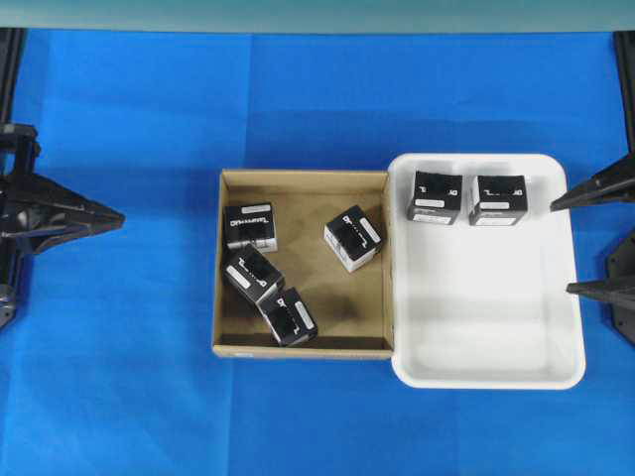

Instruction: Pick a box that is randomly placed inside the cardboard box.

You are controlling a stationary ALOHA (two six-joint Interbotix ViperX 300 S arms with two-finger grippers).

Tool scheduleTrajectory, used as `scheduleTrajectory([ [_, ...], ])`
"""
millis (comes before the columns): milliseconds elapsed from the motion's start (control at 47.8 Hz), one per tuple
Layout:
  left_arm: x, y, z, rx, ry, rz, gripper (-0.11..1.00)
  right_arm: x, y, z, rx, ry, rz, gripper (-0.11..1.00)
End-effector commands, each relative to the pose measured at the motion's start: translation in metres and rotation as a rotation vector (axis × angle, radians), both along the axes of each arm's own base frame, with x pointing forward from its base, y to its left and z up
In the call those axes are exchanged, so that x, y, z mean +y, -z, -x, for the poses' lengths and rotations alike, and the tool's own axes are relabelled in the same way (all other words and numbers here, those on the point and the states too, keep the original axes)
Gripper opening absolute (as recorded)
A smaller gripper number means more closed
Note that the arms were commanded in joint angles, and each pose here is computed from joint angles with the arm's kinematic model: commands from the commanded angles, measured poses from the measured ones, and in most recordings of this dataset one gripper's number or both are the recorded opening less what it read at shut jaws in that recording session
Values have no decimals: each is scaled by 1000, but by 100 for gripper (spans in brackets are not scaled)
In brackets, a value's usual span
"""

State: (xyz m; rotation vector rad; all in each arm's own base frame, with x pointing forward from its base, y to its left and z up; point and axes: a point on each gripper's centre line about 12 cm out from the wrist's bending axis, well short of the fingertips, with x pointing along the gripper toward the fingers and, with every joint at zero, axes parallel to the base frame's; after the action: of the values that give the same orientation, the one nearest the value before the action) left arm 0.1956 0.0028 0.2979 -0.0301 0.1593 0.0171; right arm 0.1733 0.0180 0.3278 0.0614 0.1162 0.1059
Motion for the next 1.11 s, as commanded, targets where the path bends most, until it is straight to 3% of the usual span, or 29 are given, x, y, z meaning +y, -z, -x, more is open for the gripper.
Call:
scheduleTrajectory([
  [0, 0, -7, 2, -26, 1, 0, -7, 1, -4, 0, -19, -5, -5, 99],
  [335, -5, -19, 11, -86, 24, 0, -7, 0, -8, 5, -64, -2, 23, 99],
  [1087, -5, -21, 10, -120, 25, 1, -7, -1, -12, 19, -99, -5, 3, 99],
])
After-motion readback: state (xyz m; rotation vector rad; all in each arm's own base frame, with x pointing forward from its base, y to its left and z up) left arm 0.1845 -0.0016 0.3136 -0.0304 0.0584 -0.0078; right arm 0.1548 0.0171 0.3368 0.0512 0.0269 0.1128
